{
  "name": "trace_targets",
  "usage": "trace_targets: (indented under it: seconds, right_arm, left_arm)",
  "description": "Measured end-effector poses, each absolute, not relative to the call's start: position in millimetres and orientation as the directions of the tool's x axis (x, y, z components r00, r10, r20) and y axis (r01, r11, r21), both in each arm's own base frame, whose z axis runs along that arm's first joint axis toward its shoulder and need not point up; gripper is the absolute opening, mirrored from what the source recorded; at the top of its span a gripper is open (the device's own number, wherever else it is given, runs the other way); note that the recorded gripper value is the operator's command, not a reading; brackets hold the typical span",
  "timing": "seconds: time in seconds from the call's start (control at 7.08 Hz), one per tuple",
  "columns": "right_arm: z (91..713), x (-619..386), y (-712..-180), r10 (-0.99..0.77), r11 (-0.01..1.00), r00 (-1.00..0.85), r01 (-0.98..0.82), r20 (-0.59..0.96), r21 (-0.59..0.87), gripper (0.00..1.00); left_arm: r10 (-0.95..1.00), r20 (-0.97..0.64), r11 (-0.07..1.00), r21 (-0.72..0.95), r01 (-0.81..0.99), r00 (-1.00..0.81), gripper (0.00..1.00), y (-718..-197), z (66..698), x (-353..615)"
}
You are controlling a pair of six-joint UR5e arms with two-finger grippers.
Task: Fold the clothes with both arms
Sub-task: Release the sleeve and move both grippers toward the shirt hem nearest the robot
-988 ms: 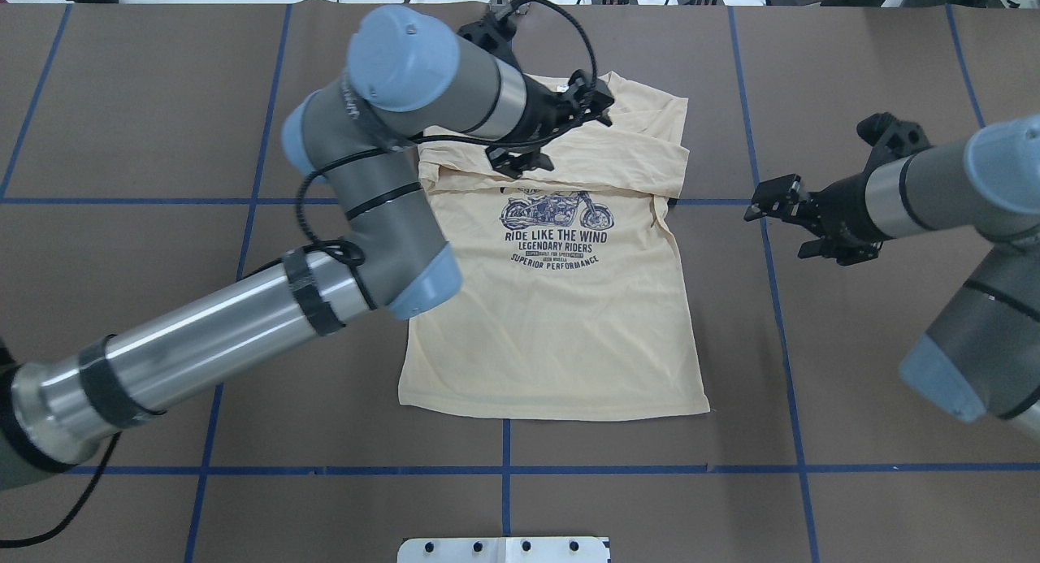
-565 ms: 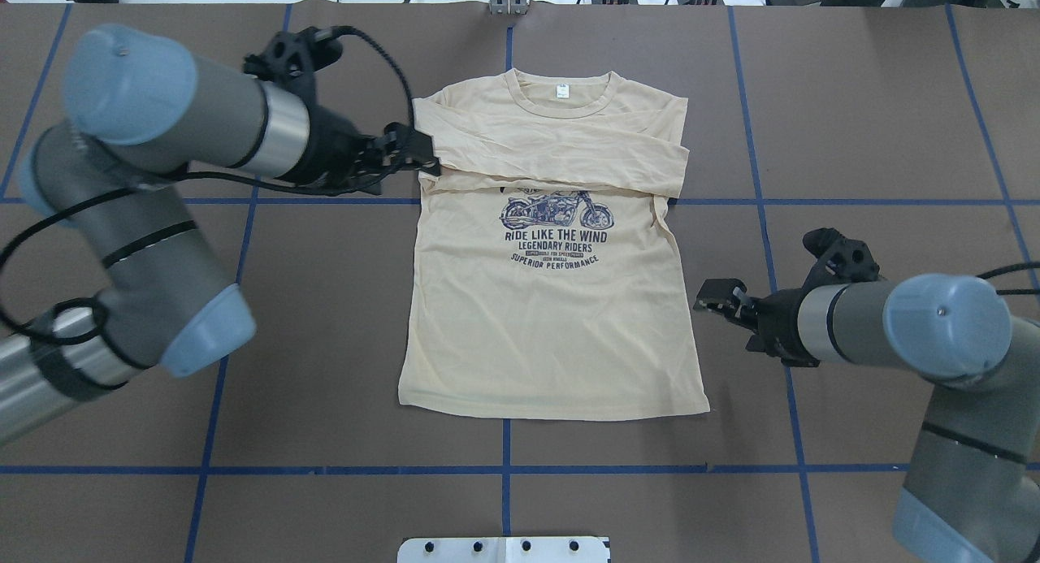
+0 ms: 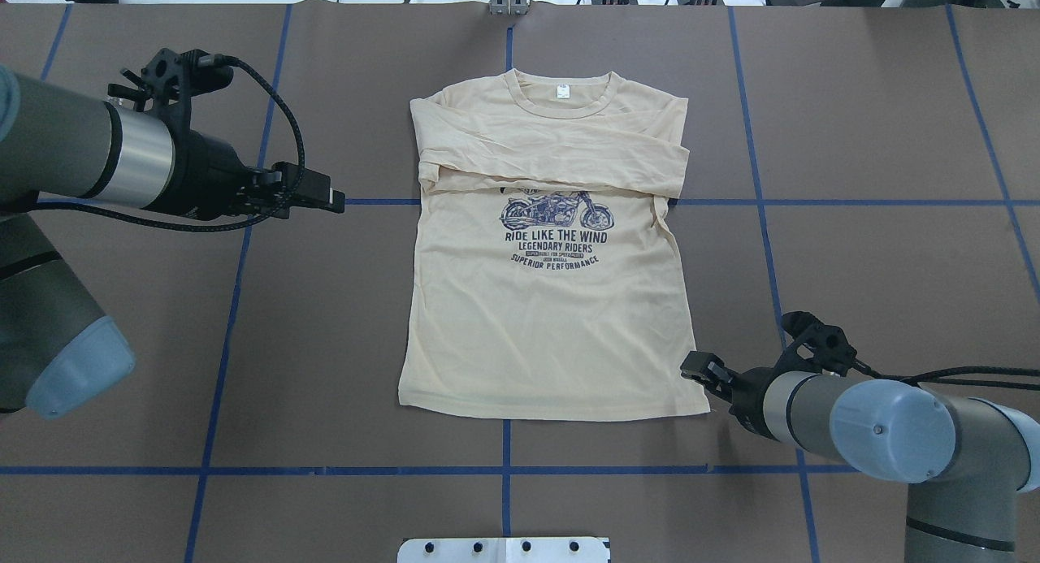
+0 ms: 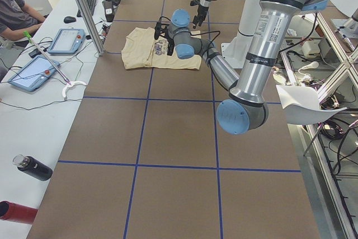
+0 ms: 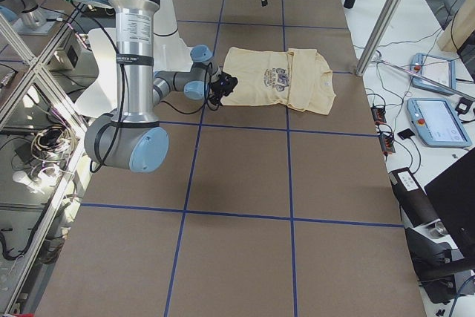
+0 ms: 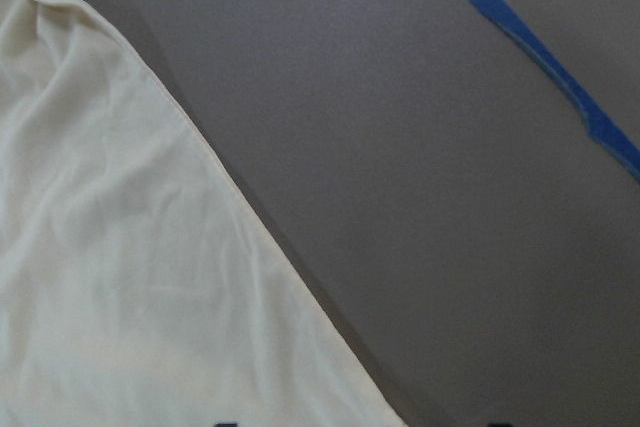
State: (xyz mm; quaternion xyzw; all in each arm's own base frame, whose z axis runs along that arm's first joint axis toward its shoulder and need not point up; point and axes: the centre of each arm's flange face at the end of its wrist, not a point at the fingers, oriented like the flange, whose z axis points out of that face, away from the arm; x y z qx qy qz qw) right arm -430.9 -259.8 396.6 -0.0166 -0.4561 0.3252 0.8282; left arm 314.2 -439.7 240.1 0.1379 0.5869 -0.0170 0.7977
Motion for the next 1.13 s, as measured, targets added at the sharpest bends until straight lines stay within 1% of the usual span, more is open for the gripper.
trace_targets:
  seconds: [0.14,0.56,0.71,0.85,0.99,1.13]
  right_arm:
    - [398.7,-434.9,-255.1,0.56,0.786,0.378,-0.522,0.737,-0.33,0.83]
    - [402.2,-441.2,-247.8,0.561,0.792,0.391,-0.512,0.73,-0.334,0.72]
    - [403.3,-442.4,-246.8,0.56,0.793,0.395,-0.51,0.729,-0.333,0.57]
    - [404.0,-443.0,-246.5,0.56,0.793,0.396,-0.51,0.728,-0.332,0.53]
    - [404.3,-443.2,-246.3,0.56,0.793,0.397,-0.51,0.727,-0.333,0.47]
    - [404.2,-443.2,-246.3,0.56,0.793,0.397,-0.51,0.727,-0.333,0.34]
  left_arm:
    - [0.135,-0.941,0.961,0.201,0.19,0.31,0.86,-439.0,239.8,313.2]
    - [0.132,-0.94,0.961,0.198,0.19,0.314,0.86,-439.7,241.9,314.6]
    - [0.13,-0.94,0.962,0.197,0.191,0.316,0.86,-440.2,243.3,315.4]
    - [0.128,-0.939,0.962,0.196,0.191,0.318,0.86,-440.7,244.5,315.9]
    - [0.127,-0.939,0.962,0.195,0.191,0.32,0.86,-441.0,245.3,316.4]
    - [0.126,-0.938,0.962,0.196,0.193,0.322,0.86,-441.5,245.9,316.5]
